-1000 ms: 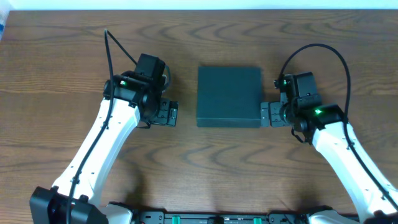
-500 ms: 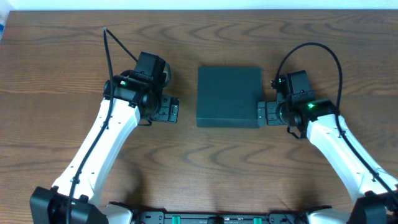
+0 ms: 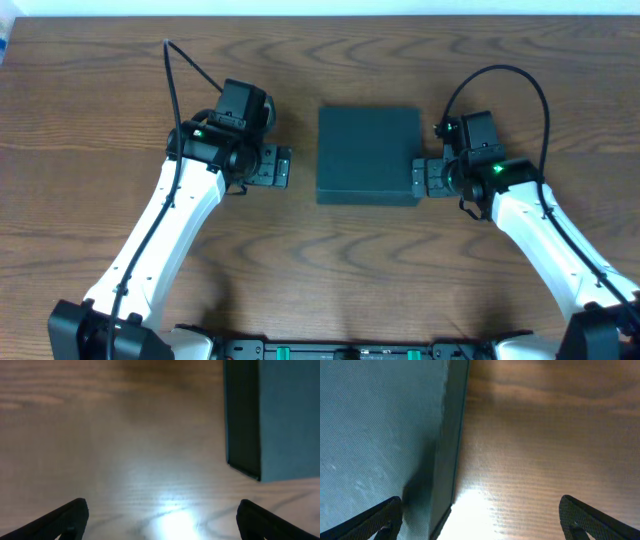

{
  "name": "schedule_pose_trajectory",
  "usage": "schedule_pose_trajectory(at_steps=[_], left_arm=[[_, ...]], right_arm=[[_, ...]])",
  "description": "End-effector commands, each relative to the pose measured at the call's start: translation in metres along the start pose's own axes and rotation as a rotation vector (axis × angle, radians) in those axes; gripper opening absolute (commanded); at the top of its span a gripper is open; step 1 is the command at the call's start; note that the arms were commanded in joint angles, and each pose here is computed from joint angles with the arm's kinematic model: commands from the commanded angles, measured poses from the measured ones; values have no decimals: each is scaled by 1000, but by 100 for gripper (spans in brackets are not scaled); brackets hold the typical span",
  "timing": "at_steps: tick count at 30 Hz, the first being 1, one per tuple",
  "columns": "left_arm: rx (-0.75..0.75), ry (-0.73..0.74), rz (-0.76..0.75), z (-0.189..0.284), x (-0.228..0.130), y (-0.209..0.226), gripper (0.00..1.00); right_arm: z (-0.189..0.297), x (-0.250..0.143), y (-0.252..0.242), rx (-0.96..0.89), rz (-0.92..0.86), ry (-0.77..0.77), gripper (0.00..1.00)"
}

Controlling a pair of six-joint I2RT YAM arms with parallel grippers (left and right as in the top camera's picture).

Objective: Pack container

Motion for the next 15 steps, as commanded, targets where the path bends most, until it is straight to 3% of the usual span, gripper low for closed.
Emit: schedule_pose_trajectory(at_steps=[1,10,15], left_arm=[[11,-25,30,4,3,9,95],[43,33,189,-18,0,61,95],[-1,81,211,-48,2,63,95]], right_arm=[[2,6,-7,-2,-64,-19,99],[7,21,-31,-49,-173,-60,99],[7,31,-50,-98,-245,-105,99]])
Point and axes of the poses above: each gripper's point midway between its finger pads, its own z axis back along the fingers, its own y axis along the line the jaws close on, x = y × z, the point moved 4 cm from there along z, back along the fingers, and after that the axes turned 8 degrees about -z, right-handed, at the moved point
